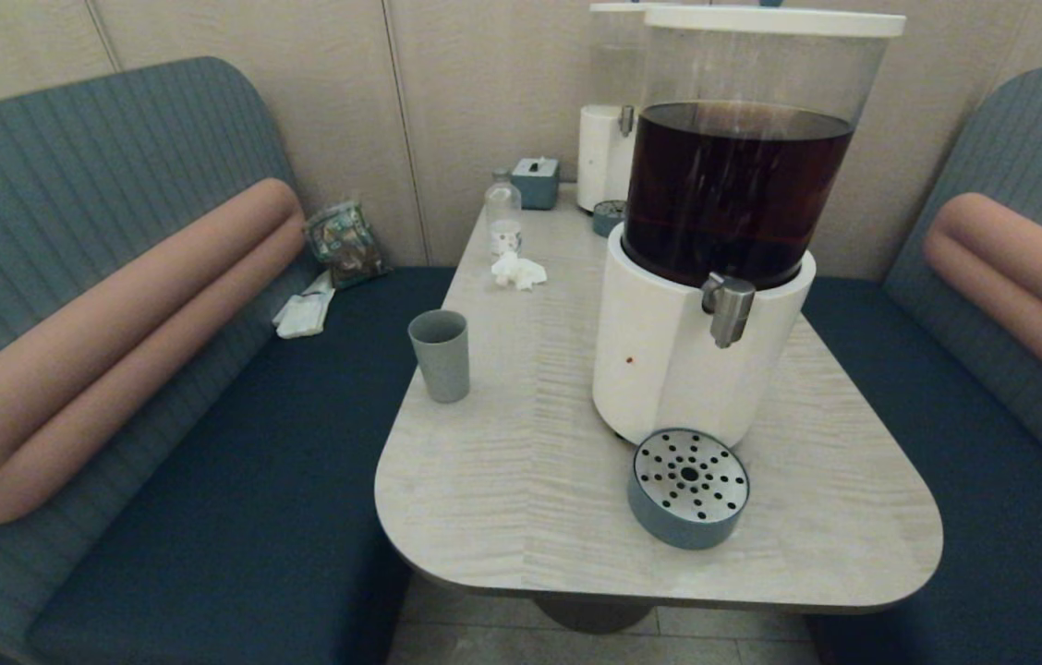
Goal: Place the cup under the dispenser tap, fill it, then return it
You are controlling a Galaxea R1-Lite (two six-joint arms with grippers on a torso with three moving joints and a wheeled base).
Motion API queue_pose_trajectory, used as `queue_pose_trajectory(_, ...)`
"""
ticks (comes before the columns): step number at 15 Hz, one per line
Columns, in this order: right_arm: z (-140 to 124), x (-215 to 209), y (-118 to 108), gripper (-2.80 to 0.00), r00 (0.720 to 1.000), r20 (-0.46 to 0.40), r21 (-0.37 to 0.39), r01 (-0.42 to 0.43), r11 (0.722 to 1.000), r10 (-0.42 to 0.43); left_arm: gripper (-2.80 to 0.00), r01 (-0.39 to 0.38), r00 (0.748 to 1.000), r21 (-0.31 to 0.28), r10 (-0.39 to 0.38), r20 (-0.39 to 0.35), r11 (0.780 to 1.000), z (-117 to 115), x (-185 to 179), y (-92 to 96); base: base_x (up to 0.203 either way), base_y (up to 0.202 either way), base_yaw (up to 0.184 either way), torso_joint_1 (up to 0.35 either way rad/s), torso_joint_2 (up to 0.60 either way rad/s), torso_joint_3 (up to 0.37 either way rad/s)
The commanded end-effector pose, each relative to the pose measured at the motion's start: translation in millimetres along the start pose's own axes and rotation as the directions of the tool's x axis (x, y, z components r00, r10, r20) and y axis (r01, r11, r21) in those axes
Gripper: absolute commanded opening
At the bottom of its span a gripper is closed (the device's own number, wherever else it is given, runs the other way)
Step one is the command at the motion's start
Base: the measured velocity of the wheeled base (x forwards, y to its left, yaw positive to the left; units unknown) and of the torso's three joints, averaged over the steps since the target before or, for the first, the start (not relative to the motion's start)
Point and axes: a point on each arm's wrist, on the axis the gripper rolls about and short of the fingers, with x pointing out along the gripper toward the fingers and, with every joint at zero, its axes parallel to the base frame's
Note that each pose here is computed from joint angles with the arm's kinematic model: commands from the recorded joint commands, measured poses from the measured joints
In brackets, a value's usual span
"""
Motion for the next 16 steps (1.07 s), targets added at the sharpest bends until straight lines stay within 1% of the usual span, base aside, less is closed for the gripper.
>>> queue_pose_trajectory(1, 0.0, 0.0, 0.0, -2.80, 1.000, 0.000, -0.001, -0.001, 1.000, 0.001, -2.80, -0.079, 0.914, 0.074, 0.102, -0.392, 0.994, -50.2, -27.4, 2.8, 0.000, 0.000, 0.000, 0.000, 0.00, 0.000)
queue_pose_trajectory(2, 0.0, 0.0, 0.0, -2.80, 1.000, 0.000, -0.001, -0.001, 1.000, 0.001, -2.80, -0.091, 0.859, 0.117, 0.137, -0.493, 0.989, -61.2, -32.3, 3.9, 0.000, 0.000, 0.000, 0.000, 0.00, 0.000)
queue_pose_trajectory(3, -0.1, 0.0, 0.0, -2.80, 1.000, -0.001, -0.001, -0.001, 1.000, 0.001, -2.80, -0.094, 0.823, 0.146, 0.160, -0.545, 0.985, -66.9, -35.1, 4.5, 0.000, 0.000, 0.000, 0.000, 0.00, 0.000)
queue_pose_trajectory(6, 0.0, 0.0, 0.0, -2.80, 1.000, 0.000, -0.001, -0.001, 1.000, 0.001, -2.80, -0.126, 0.823, 0.105, 0.163, -0.545, 0.987, -66.9, -35.1, 4.6, 0.000, 0.000, 0.000, 0.000, 0.00, 0.000)
queue_pose_trajectory(8, 0.0, 0.0, 0.0, -2.80, 1.000, 0.000, -0.001, -0.001, 1.000, 0.001, -2.80, -0.123, 0.822, 0.109, 0.163, -0.545, 0.986, -67.0, -35.2, 4.6, 0.000, 0.000, 0.000, 0.000, 0.00, 0.000)
queue_pose_trajectory(9, 0.0, 0.0, 0.0, -2.80, 1.000, 0.000, -0.001, -0.001, 1.000, 0.001, -2.80, -0.133, 0.821, 0.099, 0.166, -0.546, 0.986, -67.1, -35.2, 4.7, 0.000, 0.000, 0.000, 0.000, 0.00, 0.000)
queue_pose_trajectory(11, -0.1, 0.1, 0.0, -2.80, 1.000, -0.003, 0.004, -0.001, 1.000, 0.001, -2.80, -0.133, 0.822, 0.097, 0.164, -0.545, 0.986, -66.8, -35.1, 4.6, 0.000, 0.000, 0.000, 0.000, 0.00, 0.000)
queue_pose_trajectory(13, 0.2, -0.2, 0.0, -2.80, 1.000, 0.000, 0.027, -0.001, 1.000, 0.001, -2.80, -0.133, 0.822, 0.097, 0.164, -0.545, 0.986, -66.6, -35.1, 4.6, 0.000, 0.000, 0.000, 0.000, 0.00, 0.000)
queue_pose_trajectory(16, 0.4, -0.2, 0.0, -2.80, 1.000, 0.002, 0.031, -0.001, 1.000, 0.001, -2.80, -0.133, 0.823, 0.097, 0.164, -0.544, 0.986, -66.6, -35.1, 4.6, 0.000, 0.000, 0.000, 0.000, 0.00, 0.000)
